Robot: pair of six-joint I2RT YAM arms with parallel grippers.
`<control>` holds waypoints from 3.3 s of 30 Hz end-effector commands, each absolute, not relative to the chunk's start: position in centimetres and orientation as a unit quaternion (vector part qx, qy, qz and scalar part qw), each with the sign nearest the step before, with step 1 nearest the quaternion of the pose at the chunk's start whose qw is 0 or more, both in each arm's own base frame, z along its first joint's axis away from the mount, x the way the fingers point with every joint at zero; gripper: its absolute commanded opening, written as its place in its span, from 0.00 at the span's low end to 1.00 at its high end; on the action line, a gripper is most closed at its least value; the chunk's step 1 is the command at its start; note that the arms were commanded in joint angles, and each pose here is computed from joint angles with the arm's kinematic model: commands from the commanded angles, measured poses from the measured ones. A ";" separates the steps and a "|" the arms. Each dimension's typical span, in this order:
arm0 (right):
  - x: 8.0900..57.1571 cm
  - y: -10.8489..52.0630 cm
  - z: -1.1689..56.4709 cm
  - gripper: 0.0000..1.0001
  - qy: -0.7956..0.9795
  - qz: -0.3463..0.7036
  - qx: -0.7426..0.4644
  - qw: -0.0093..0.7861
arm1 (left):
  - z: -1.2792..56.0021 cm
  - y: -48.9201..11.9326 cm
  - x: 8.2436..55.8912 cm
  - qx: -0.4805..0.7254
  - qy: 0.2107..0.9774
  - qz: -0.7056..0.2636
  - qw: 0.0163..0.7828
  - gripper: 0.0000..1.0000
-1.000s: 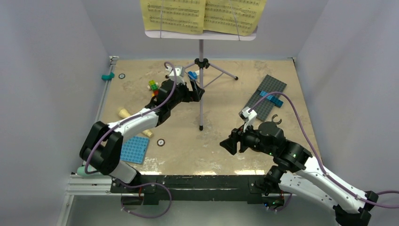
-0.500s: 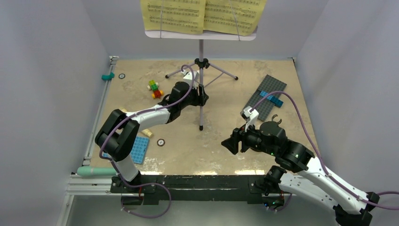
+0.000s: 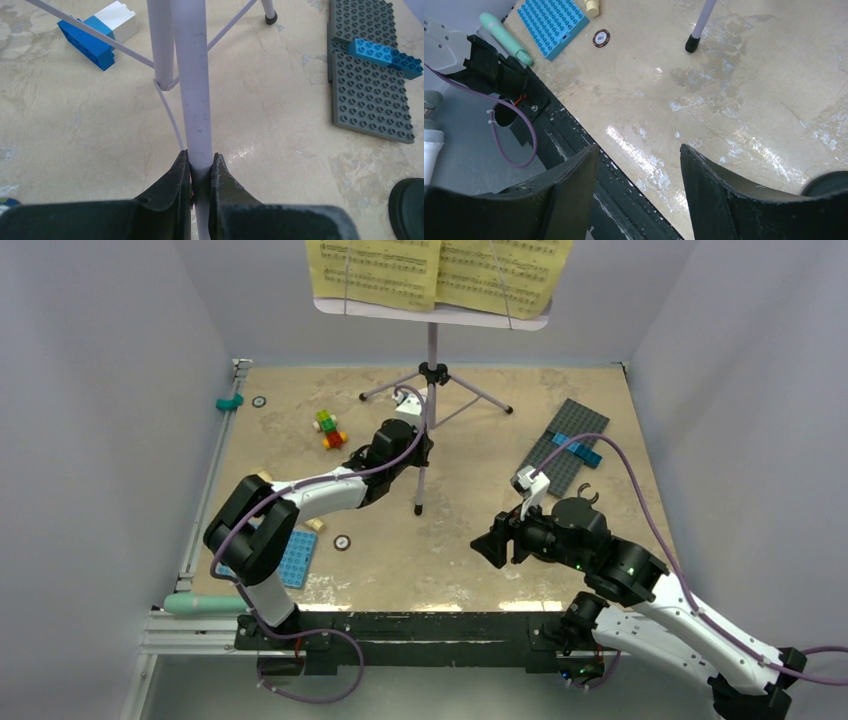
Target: Pack up the instrument practice props
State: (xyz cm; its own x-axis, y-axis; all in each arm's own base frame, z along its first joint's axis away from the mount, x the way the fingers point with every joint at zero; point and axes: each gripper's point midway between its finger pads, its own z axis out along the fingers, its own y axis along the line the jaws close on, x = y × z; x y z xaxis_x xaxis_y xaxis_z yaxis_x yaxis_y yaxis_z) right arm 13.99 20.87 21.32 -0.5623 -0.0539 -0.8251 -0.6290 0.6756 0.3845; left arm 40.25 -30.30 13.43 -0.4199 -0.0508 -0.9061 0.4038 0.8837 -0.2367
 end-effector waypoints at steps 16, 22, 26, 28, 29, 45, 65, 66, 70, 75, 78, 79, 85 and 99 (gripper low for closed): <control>13.9 20.2 24.0 0.64 0.794 0.353 -0.204 0.451 | 13.6 -30.2 32.3 0.095 0.827 -0.216 0.510 0.00; 13.6 19.9 23.9 0.64 0.794 0.355 -0.206 0.449 | 12.1 -29.4 29.5 0.071 0.847 -0.188 0.492 0.00; 13.4 19.7 23.5 0.64 0.795 0.351 -0.207 0.449 | 11.0 -28.5 27.8 0.045 0.862 -0.166 0.477 0.00; 13.4 19.6 23.4 0.64 0.796 0.349 -0.208 0.449 | 10.4 -28.0 26.9 0.037 0.868 -0.149 0.473 0.00; 13.4 19.6 23.3 0.64 0.796 0.349 -0.210 0.448 | 10.2 -27.8 26.5 0.027 0.870 -0.145 0.471 0.00; 13.4 19.7 23.1 0.64 0.793 0.350 -0.214 0.451 | 7.6 -23.2 21.2 -0.029 0.890 -0.086 0.447 0.00; 13.8 19.0 24.6 0.65 0.789 0.339 -0.208 0.468 | 12.3 -26.2 22.5 0.038 0.864 -0.114 0.490 0.00; 13.8 19.0 24.5 0.65 0.789 0.338 -0.207 0.468 | 12.1 -26.4 22.5 0.044 0.865 -0.113 0.487 0.00; 13.7 18.7 24.5 0.65 0.789 0.337 -0.204 0.471 | 11.0 -26.9 22.5 0.062 0.869 -0.106 0.480 0.00; 13.6 18.6 24.4 0.65 0.791 0.336 -0.205 0.469 | 9.8 -27.0 22.6 0.075 0.875 -0.082 0.470 0.00; 13.5 18.5 24.3 0.65 0.791 0.335 -0.205 0.468 | 9.7 -27.0 22.5 0.074 0.876 -0.085 0.469 0.00; 13.6 18.4 24.3 0.65 0.792 0.333 -0.203 0.470 | 9.7 -27.0 22.4 0.073 0.876 -0.084 0.468 0.00; 13.7 18.1 24.6 0.66 0.791 0.328 -0.201 0.475 | 11.1 -27.1 22.3 0.069 0.875 -0.097 0.469 0.23; 15.3 14.7 28.5 0.66 0.774 0.280 -0.144 0.549 | 21.1 -27.5 21.5 0.064 0.836 -0.199 0.507 0.83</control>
